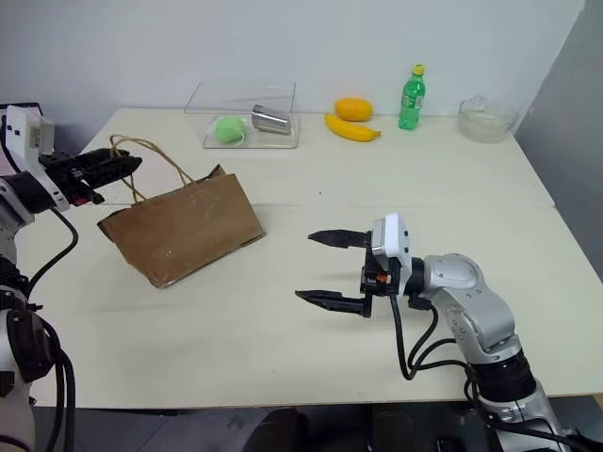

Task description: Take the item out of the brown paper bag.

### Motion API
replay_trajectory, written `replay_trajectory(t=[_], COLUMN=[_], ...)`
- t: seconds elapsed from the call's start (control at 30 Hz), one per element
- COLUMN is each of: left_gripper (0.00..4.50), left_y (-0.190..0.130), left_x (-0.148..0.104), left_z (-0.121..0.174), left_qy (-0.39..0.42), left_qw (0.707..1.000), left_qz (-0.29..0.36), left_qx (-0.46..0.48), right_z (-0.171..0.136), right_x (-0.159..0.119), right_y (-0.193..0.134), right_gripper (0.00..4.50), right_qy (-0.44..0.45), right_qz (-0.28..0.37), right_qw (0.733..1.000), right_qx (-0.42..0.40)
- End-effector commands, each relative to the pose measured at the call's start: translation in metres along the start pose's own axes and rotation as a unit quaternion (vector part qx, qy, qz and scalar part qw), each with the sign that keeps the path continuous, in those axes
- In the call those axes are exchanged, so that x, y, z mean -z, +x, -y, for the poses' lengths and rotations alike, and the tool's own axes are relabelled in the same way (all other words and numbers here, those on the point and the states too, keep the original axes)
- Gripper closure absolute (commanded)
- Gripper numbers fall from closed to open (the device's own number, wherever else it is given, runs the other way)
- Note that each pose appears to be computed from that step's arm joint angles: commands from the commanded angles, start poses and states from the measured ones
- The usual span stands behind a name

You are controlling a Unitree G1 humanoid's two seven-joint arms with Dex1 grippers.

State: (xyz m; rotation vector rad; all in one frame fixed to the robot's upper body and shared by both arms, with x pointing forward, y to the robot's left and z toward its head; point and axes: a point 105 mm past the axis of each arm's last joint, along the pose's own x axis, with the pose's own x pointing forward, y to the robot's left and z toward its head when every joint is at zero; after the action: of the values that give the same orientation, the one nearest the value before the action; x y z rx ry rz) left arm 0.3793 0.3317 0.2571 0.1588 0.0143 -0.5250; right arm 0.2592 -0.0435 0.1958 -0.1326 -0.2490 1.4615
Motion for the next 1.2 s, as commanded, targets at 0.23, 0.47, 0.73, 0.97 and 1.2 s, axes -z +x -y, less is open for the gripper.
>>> replay_trajectory(t=[0.23,0.47,0.73,0.97,1.2], left_gripper=[4.48,4.48,4.48,4.48,4.48], left_y=[0.005,0.034,0.069,0.096,0.141], left_x=[-0.049,-0.088,-0.118,-0.125,-0.119], left_z=[0.014,0.046,0.078,0.095,0.127], left_qy=[0.094,0.145,0.142,0.126,0.064], left_qw=[0.994,0.98,0.968,0.967,0.971], left_qz=[0.023,0.065,0.106,0.12,0.14], left_qx=[0.053,0.124,0.178,0.188,0.181], right_z=[0.002,-0.002,-0.002,0.0,0.01], right_x=[-0.008,-0.01,-0.01,-0.007,-0.007], right_y=[-0.008,-0.022,-0.032,-0.045,-0.055], right_gripper=[0.0,0.0,0.0,0.0,0.0], right_qy=[-0.019,-0.009,0.0,0.007,0.01], right_qz=[-0.007,-0.027,-0.032,-0.049,-0.057], right_qw=[1.0,0.999,0.996,0.988,0.976], right_qx=[0.01,0.03,0.085,0.144,0.208])
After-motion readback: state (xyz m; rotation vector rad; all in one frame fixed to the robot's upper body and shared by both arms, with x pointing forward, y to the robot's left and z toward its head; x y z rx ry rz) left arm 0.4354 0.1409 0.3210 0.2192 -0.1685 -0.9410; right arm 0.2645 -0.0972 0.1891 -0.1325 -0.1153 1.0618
